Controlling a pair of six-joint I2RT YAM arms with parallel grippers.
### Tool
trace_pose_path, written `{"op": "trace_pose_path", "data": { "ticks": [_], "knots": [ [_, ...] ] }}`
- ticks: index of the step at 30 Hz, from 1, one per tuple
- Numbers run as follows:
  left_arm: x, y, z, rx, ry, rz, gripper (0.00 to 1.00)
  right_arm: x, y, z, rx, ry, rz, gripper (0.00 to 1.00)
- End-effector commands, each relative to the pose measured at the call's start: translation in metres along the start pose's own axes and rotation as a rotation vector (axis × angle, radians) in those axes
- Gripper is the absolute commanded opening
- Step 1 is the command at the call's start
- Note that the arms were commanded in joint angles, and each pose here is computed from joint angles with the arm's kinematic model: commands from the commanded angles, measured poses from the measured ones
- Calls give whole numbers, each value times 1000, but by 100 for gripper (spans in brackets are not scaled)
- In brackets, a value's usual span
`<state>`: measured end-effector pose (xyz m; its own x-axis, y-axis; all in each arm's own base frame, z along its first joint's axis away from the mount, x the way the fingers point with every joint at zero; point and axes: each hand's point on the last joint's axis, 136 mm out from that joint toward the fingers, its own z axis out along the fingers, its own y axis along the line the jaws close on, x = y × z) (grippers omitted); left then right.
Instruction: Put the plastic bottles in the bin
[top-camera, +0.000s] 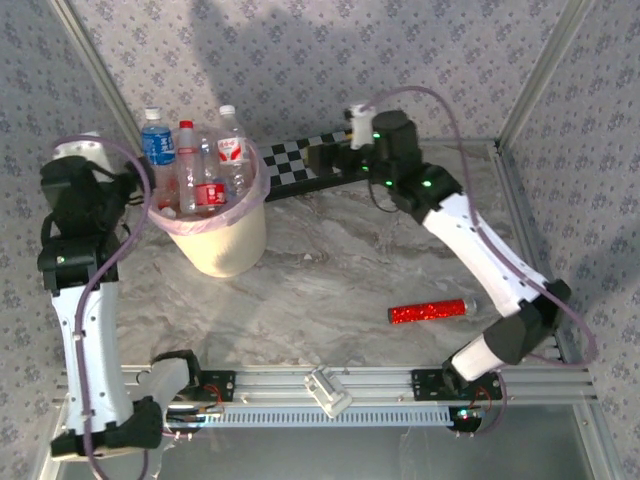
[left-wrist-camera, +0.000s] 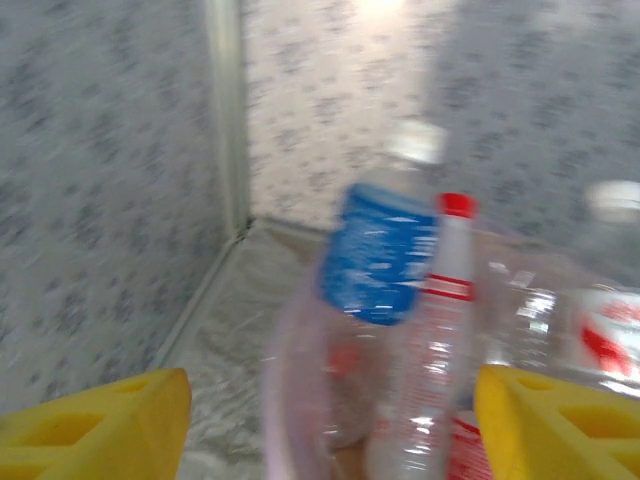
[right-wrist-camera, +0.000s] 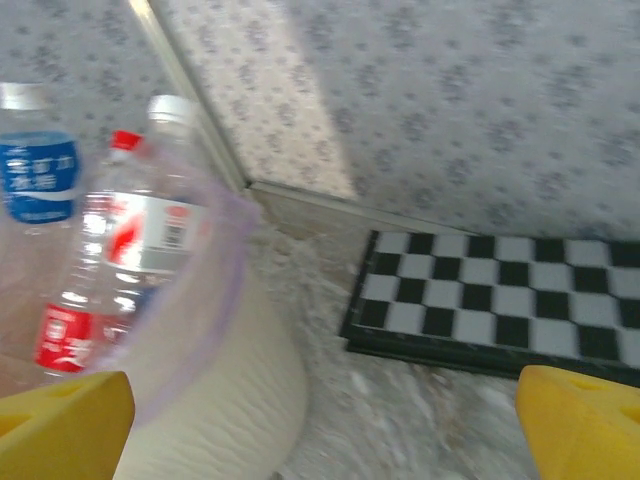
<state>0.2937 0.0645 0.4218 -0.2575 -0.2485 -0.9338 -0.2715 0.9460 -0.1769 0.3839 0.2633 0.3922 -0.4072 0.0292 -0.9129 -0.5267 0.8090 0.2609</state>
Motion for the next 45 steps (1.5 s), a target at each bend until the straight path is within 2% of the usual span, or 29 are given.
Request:
{"op": "trace_pose_path", "data": {
  "ticks": [1, 2, 6, 10, 14, 20, 26, 31, 45],
  "knots": [
    [-6, 15, 28, 102, 6, -246, 72, 37, -43, -22, 54, 107, 97, 100],
    [-6, 16, 43, 144, 17, -303, 69, 42, -54, -31, 59, 108, 132, 100],
    [-4, 12, 87, 229, 43, -376, 63, 60, -80, -61, 81, 123, 207, 100],
    [6, 4, 118, 251, 95, -354, 63, 77, -96, -79, 119, 133, 243, 100],
    [23, -13, 142, 273, 168, -282, 65, 90, -105, -80, 123, 155, 279, 100],
    [45, -29, 161, 297, 241, -265, 66, 98, -107, -78, 121, 173, 295, 100],
    [77, -58, 163, 343, 325, -227, 63, 99, -108, -79, 123, 174, 296, 100],
    [93, -77, 154, 373, 341, -241, 60, 100, -109, -83, 132, 173, 294, 100],
    [150, -181, 105, 541, 381, -215, 55, 100, -123, -107, 198, 160, 297, 100]
  ]
}}
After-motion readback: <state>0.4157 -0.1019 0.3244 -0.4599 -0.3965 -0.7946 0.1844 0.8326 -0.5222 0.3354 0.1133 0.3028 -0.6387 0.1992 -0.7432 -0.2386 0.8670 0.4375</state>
